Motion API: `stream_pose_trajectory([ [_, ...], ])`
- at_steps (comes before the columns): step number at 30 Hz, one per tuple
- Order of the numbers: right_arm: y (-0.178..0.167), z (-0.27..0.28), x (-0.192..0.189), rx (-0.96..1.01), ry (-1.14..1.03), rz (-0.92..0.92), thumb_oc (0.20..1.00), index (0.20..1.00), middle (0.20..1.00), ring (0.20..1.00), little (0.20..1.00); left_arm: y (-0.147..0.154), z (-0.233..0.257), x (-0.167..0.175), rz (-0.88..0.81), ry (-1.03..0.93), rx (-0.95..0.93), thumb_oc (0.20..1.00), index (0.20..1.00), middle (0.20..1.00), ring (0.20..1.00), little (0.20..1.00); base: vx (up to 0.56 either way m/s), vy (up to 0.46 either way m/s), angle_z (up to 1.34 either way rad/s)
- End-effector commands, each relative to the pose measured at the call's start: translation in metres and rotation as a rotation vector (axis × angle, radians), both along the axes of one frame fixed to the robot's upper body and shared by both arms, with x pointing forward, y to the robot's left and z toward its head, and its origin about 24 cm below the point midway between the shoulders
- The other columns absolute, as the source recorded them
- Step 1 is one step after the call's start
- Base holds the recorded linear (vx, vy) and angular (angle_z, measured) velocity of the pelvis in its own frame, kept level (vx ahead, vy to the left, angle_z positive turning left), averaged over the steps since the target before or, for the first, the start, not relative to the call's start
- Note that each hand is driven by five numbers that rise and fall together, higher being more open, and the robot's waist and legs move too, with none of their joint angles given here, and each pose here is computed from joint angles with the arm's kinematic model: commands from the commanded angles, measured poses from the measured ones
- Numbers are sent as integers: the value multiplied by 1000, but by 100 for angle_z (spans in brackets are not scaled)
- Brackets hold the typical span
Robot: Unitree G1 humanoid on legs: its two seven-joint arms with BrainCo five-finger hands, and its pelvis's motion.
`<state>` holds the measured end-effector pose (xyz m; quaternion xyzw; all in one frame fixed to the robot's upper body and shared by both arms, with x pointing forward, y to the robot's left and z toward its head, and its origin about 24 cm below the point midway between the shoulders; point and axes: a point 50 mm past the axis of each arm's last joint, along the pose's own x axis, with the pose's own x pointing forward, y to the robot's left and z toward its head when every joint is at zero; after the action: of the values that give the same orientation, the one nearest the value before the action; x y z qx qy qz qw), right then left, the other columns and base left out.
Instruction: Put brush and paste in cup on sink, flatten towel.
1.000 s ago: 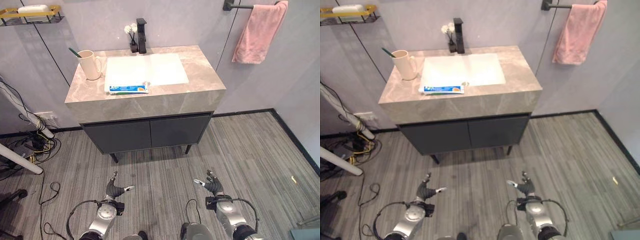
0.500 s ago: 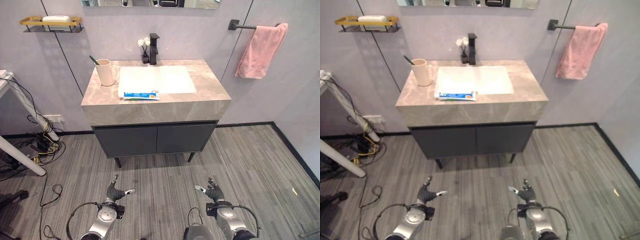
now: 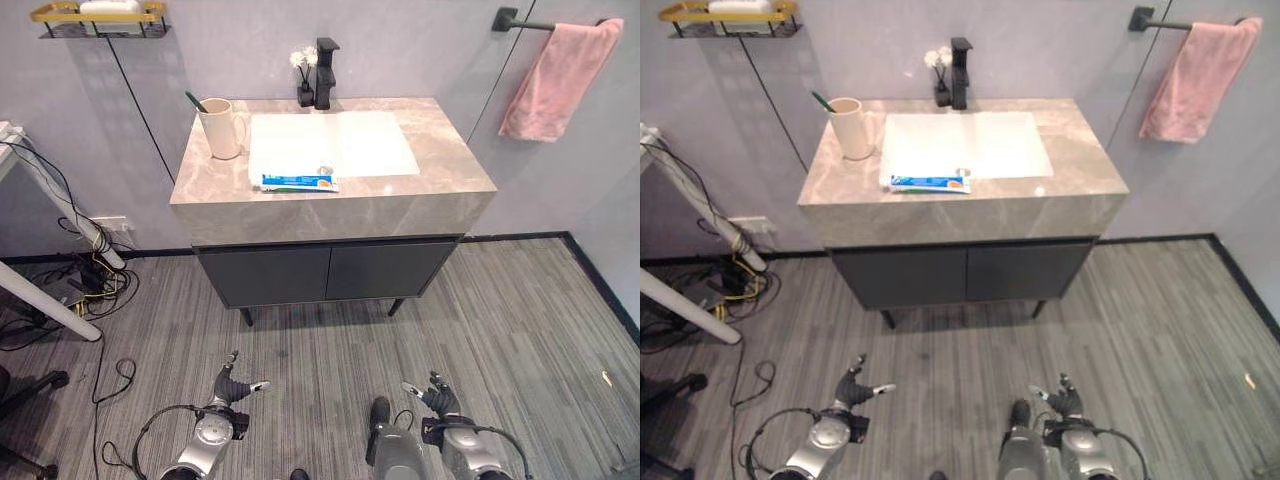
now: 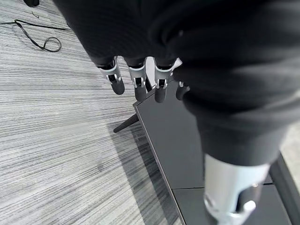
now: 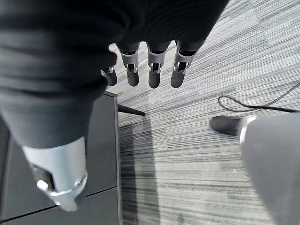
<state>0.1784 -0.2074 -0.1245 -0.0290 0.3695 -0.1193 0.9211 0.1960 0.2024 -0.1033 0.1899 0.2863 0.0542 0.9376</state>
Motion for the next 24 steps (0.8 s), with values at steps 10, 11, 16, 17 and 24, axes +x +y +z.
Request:
stream_pose_trajectory([
  [10,-13,24,29,-61,-146,31,1000,1000,1000,1000,1000,-3,29,34,-40,-167,-16,1000,1000,1000,1000,1000,277,-161,16],
  [11,-15,24,29,-71,-144,37,1000,1000,1000,1000,1000,-3,31,36,-44,-172,-10,1000,1000,1000,1000,1000,163,-183,3],
  [16,-27,23,24,-100,-125,12,1000,1000,1000,1000,1000,-1,32,35,-44,-180,-10,1000,1000,1000,1000,1000,178,-61,-3],
  [17,-30,23,23,-105,-123,1,1000,1000,1000,1000,1000,-1,32,34,-44,-182,-7,1000,1000,1000,1000,1000,186,23,24],
  [24,-30,28,25,-136,-145,59,1000,1000,1000,1000,1000,9,28,20,-76,-162,50,1000,1000,1000,1000,1000,277,146,-5],
])
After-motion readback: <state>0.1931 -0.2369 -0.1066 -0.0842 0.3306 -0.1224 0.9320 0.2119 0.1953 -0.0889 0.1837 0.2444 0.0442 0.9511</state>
